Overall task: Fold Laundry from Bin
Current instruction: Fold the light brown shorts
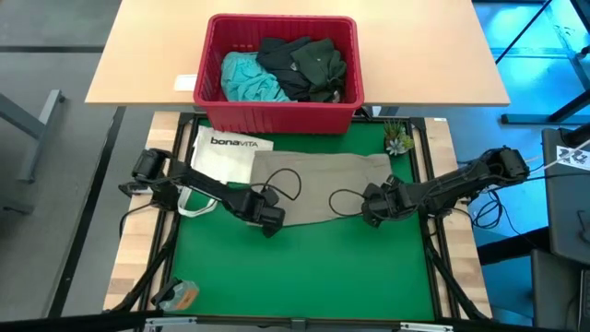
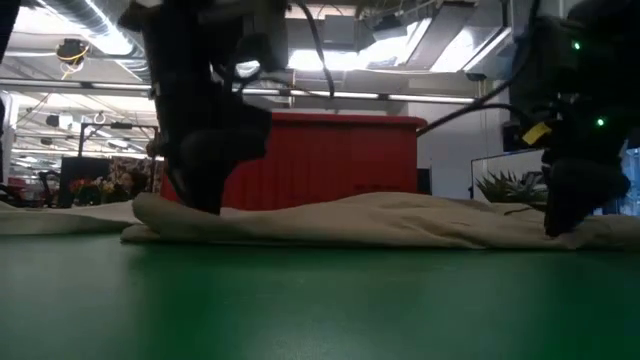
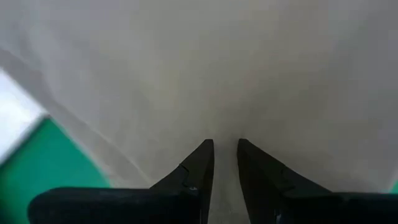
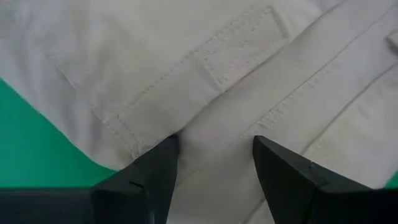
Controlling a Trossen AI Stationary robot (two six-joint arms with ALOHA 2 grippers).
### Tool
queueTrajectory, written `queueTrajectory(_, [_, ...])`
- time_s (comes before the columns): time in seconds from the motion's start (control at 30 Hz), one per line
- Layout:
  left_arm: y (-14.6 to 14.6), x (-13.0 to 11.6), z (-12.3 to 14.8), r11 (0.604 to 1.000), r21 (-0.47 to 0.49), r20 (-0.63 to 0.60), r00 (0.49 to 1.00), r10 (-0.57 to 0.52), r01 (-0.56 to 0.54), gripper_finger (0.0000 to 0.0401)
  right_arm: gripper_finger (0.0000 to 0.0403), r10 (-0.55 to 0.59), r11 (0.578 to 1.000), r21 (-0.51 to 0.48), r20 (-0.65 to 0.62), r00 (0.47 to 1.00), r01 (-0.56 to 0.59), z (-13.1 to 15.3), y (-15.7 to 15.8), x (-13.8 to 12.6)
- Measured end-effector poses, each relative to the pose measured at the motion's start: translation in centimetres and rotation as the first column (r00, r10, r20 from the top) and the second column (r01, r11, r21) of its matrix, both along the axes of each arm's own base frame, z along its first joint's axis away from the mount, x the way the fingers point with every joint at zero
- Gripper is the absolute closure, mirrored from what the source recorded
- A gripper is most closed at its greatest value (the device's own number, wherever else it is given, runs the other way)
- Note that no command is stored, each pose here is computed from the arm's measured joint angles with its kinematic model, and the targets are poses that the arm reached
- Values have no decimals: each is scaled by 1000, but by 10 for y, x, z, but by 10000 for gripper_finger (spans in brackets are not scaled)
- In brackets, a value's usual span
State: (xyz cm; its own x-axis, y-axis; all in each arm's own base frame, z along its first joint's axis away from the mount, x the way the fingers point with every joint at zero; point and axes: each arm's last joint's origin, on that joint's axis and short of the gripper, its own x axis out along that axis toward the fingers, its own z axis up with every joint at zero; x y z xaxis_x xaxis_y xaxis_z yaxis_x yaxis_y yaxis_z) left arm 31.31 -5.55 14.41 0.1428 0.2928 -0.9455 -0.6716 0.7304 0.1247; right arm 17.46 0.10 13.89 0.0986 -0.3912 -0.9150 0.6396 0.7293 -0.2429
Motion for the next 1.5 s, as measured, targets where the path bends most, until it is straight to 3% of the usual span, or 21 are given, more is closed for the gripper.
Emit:
queueTrajectory(0.37, [-24, 5, -8, 985, -158, 34, 997, -69, 73, 332, 194, 2, 995, -95, 12, 1000, -1, -8, -3, -5])
queueTrajectory(0.67, [-54, 12, -7, 930, -325, 159, 980, -124, 170, 332, 194, 39, 985, -167, -4, 999, -39, -7, -5, -4])
queueTrajectory(0.97, [-81, 18, -3, 886, -389, 309, 942, -132, 252, 332, 194, 63, 974, -215, -23, 998, -66, -6, -6, -4])
queueTrajectory(1.13, [-87, 22, 8, 858, -399, 397, 904, -158, 325, 332, 194, 96, 970, -218, -63, 993, -107, 7, -5, 2])
queueTrajectory(1.23, [-85, 22, 19, 861, -372, 430, 886, -171, 347, 332, 194, 96, 970, -221, -51, 994, -105, 21, -5, 11])
queueTrajectory(1.5, [-55, 13, 48, 938, -220, 426, 892, -153, 266, 332, 194, 103, 980, -180, 107, 989, -83, 49, -2, 35])
